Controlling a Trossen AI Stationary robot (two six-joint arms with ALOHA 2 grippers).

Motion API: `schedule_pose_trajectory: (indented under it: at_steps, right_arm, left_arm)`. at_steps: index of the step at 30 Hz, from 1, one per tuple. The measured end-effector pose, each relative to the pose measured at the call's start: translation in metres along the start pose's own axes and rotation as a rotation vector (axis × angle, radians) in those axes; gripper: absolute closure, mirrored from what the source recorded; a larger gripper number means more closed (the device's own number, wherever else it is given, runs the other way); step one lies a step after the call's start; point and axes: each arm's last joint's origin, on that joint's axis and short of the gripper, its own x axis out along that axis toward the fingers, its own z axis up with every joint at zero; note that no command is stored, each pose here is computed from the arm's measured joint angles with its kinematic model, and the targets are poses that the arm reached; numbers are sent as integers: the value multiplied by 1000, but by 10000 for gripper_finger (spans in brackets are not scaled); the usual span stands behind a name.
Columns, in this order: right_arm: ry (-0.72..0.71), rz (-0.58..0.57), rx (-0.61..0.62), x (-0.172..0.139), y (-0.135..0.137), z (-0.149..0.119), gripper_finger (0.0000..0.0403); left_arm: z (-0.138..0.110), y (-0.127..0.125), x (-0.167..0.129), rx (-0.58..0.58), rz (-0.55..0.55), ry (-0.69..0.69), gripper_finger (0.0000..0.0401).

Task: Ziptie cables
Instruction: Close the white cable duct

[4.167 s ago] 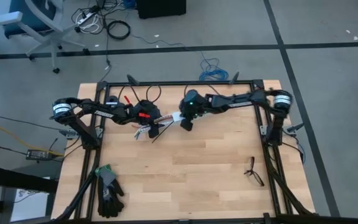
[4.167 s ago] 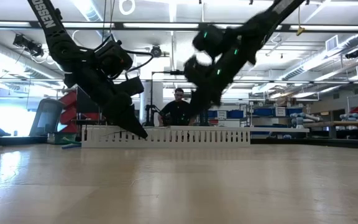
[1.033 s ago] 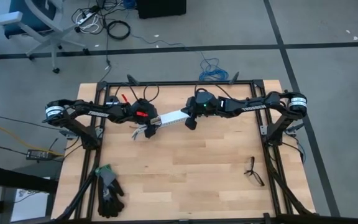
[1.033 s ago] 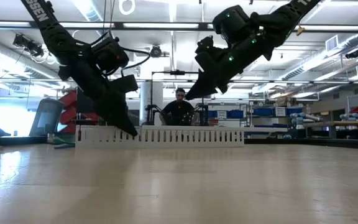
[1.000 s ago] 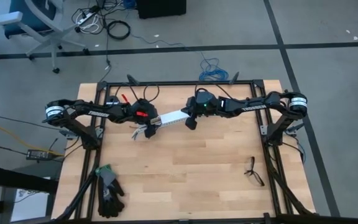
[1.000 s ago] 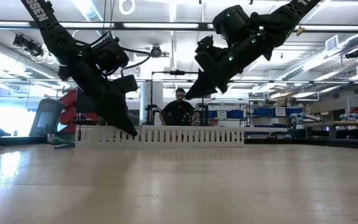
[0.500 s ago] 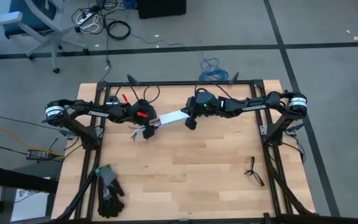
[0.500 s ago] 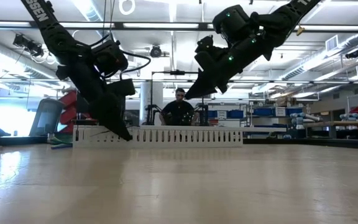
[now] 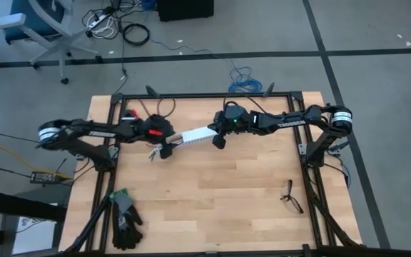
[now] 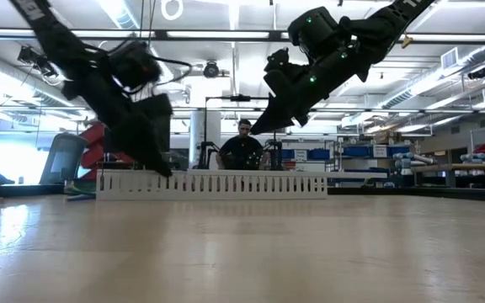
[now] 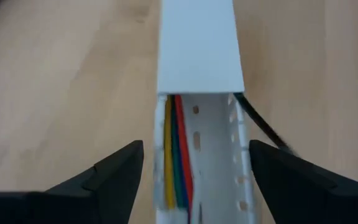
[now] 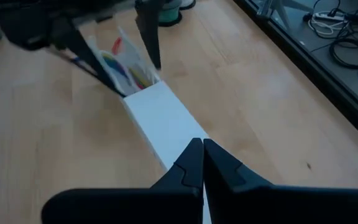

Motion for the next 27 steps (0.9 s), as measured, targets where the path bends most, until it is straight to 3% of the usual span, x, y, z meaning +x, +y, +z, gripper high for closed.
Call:
schedule_pose_trajectory:
  at_steps: [8, 14, 23, 27]
  right_arm:
    - [1, 0, 0, 0, 0, 0, 403]
    - [-5, 5, 13, 0, 2, 0, 403]
    - [-8, 9, 13, 0, 3, 1, 403]
    - [-8, 10, 15, 0, 3, 1, 403]
  left_arm:
    - [-27, -5, -26, -87, 28, -236, 103]
    - [-49, -7, -19, -99, 21, -180, 103]
    - [-48, -7, -9, 19, 26, -205, 103]
    - [-49, -7, -5, 17, 13, -196, 103]
